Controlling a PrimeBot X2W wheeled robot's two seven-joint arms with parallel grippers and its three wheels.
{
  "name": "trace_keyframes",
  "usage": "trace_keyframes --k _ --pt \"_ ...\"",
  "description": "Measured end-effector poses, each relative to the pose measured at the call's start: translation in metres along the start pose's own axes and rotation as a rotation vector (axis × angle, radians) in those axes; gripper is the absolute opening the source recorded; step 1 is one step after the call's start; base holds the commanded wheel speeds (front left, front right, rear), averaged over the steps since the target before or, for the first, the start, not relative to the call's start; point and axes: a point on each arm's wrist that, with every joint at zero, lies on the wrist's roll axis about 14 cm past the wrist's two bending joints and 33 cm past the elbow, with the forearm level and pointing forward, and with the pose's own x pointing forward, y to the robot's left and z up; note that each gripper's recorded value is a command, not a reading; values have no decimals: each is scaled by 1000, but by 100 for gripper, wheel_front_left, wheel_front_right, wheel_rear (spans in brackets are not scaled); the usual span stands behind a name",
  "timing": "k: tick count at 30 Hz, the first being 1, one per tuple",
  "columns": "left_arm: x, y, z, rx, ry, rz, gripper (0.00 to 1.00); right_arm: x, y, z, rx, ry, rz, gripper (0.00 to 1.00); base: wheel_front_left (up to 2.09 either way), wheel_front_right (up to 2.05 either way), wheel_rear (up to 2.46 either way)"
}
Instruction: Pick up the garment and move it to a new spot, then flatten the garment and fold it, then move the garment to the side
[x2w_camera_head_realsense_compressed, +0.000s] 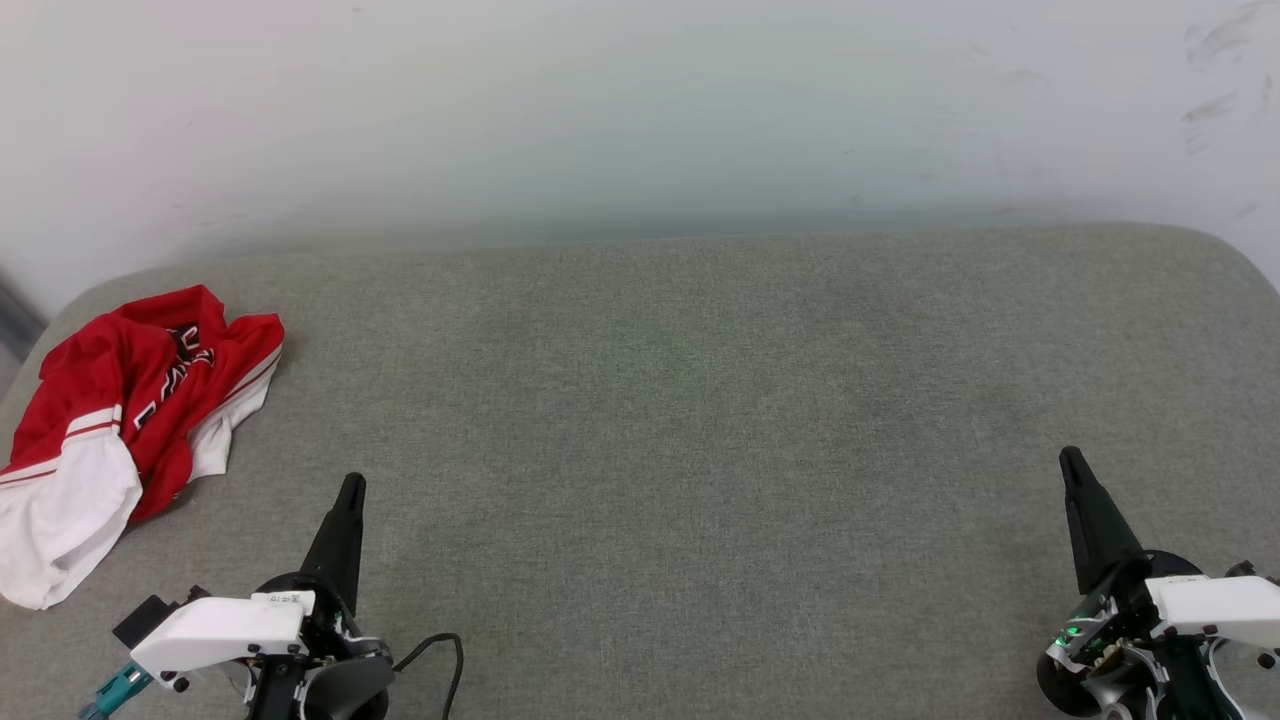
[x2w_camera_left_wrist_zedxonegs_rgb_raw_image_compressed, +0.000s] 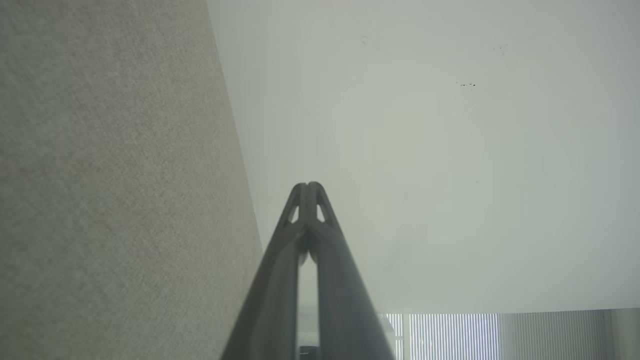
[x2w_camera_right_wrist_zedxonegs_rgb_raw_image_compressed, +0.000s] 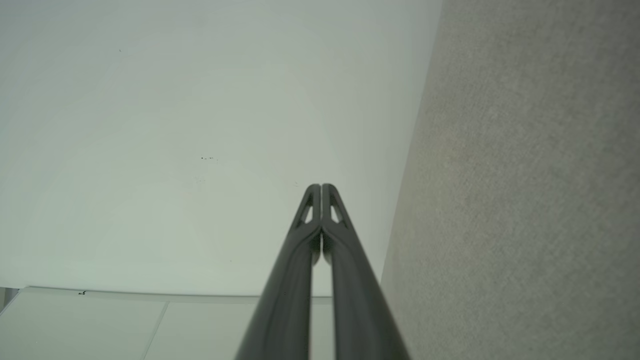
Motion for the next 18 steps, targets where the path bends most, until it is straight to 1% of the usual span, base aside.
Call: trace_keyframes --k 18 --pt "0 0 0 0 0 0 0 0 0 0 0 0 0 0 0 0 0"
